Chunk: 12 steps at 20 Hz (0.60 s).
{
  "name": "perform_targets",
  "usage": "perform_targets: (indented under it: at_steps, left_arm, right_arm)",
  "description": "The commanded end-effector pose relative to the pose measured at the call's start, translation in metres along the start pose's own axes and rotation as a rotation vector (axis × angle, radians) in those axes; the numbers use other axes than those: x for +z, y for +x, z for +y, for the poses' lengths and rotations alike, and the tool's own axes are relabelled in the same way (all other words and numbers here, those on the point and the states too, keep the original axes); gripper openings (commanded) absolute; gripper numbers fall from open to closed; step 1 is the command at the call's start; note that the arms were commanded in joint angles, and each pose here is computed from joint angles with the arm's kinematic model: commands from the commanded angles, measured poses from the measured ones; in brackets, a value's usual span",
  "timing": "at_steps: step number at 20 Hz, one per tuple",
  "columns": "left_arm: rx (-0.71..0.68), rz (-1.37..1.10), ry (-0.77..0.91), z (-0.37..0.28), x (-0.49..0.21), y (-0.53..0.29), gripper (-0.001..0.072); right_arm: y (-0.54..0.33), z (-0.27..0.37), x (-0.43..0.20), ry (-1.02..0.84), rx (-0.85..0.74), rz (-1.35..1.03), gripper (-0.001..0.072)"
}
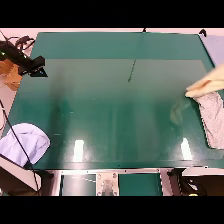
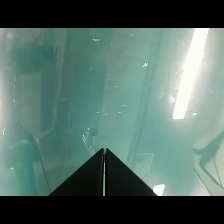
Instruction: Fold the shirts.
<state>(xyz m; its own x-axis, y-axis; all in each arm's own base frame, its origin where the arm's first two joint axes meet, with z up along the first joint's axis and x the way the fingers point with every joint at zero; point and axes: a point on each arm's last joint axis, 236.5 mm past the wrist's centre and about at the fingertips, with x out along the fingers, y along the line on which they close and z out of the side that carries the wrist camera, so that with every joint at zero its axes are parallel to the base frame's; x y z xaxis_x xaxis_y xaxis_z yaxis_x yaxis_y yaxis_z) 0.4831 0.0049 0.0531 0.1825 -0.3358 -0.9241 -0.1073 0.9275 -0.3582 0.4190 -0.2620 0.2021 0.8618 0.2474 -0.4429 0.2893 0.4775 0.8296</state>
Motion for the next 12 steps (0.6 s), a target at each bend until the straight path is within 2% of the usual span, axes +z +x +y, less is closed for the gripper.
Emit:
perform_targets:
  at_steps: [1, 3, 6, 12]
  left_arm:
    - [0.000, 0.018, 0.000, 0.000, -0.005, -0.001, 0.0024]
    - [0.000, 0.027, 0.000, 0.000, -0.007, -0.001, 0.0024]
    - [-0.001, 0.031, 0.000, 0.000, -0.007, -0.001, 0.0024]
    - [-0.002, 0.029, 0.002, -0.001, -0.007, -0.001, 0.0024]
  right_arm:
    - [-0.056, -0.058, 0.001, 0.123, -0.144, -0.007, 0.0018]
    - [-0.075, -0.081, -0.017, 0.188, -0.265, 0.037, 0.0017]
    - [-0.106, -0.125, -0.057, 0.314, -0.535, 0.098, 0.0017]
    - [-0.139, -0.222, -0.147, 0.506, -0.896, 0.299, 0.0020]
